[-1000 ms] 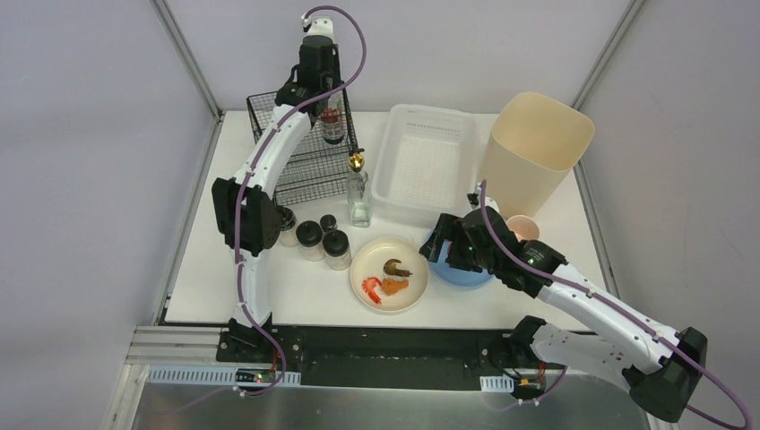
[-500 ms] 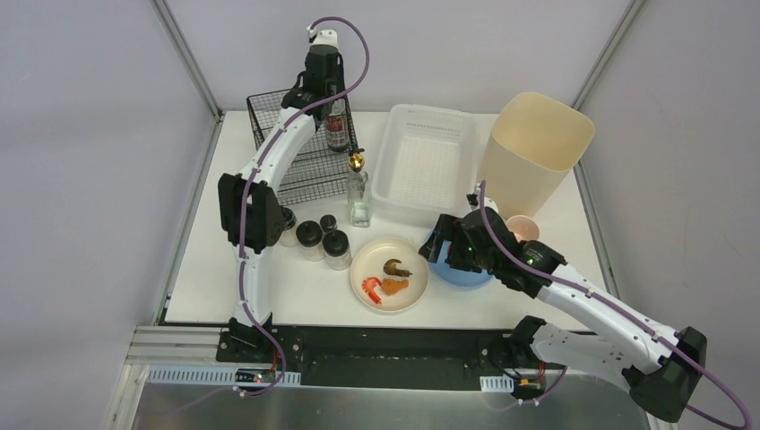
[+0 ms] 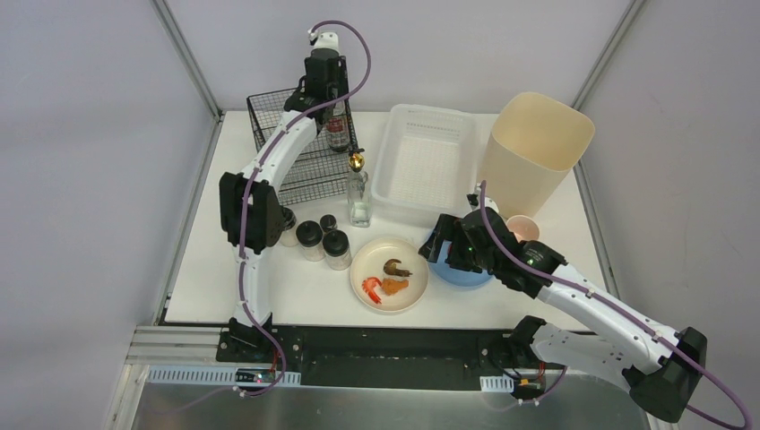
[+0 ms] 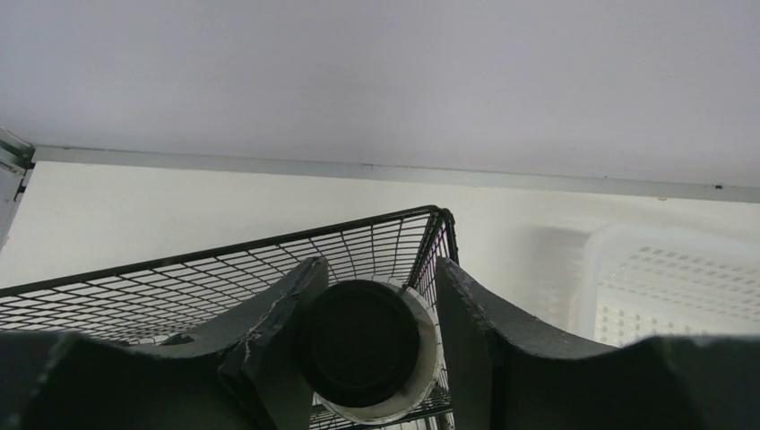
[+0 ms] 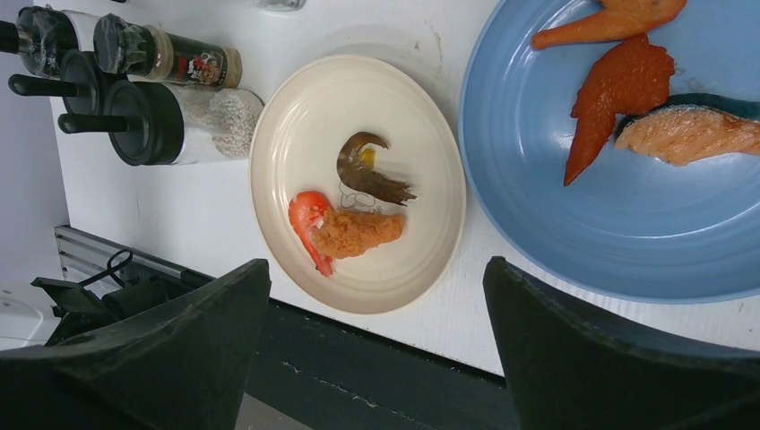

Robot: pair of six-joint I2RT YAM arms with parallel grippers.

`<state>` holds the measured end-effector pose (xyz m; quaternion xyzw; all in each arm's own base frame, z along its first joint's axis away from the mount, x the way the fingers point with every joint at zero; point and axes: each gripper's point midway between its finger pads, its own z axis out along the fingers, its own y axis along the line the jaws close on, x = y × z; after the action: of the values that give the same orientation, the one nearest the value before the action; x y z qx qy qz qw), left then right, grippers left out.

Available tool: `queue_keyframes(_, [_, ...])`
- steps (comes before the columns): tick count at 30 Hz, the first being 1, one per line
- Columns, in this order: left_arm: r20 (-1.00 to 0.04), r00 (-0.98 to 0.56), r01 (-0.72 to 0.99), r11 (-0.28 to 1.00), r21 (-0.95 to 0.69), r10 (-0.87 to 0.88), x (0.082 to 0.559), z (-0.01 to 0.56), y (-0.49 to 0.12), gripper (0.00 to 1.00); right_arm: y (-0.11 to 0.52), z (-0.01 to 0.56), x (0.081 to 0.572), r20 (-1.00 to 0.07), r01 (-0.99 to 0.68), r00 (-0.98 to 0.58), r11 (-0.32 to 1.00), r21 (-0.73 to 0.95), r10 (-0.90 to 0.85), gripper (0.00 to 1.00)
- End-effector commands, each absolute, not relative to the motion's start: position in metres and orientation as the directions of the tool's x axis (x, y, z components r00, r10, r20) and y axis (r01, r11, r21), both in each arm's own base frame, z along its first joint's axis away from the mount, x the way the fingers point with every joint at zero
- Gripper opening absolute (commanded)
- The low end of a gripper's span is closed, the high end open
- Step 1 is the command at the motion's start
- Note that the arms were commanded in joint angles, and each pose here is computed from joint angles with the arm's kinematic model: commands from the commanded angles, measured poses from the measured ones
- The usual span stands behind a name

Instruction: Clear the kitchen counter

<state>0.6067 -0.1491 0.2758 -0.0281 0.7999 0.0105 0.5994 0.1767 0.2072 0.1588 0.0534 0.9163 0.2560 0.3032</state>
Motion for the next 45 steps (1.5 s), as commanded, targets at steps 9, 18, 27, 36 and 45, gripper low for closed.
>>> queue_keyframes(9, [-0.980,-0.197,-0.004,1.000,-0.006,-0.007,0.571,0.333,-0.159,0.67,0.211,0.171,0.179,-0.541,-0.078,-0.799,0.848,0.525,0.261,0.94])
queue_keyframes(18, [-0.991,-0.133,-0.033,0.999,0.010,0.005,0.531,0.386,-0.145,0.72,0.208,0.178,0.177,-0.547,-0.082,-0.794,0.845,0.528,0.264,0.94])
queue_keyframes(27, [-0.978,-0.200,0.038,0.997,-0.073,-0.064,0.470,0.407,-0.141,0.79,0.194,0.185,0.176,-0.575,-0.073,-0.776,0.870,0.488,0.258,0.94])
queue_keyframes(36, [-0.922,-0.367,0.222,0.951,-0.217,-0.125,0.397,0.385,-0.162,0.87,0.189,0.185,0.175,-0.576,-0.068,-0.784,0.890,0.450,0.232,0.94])
queue_keyframes(45, [-0.864,-0.493,0.410,0.849,-0.332,-0.100,0.346,0.360,-0.200,0.94,0.191,0.182,0.173,-0.561,-0.070,-0.798,0.891,0.448,0.220,0.94])
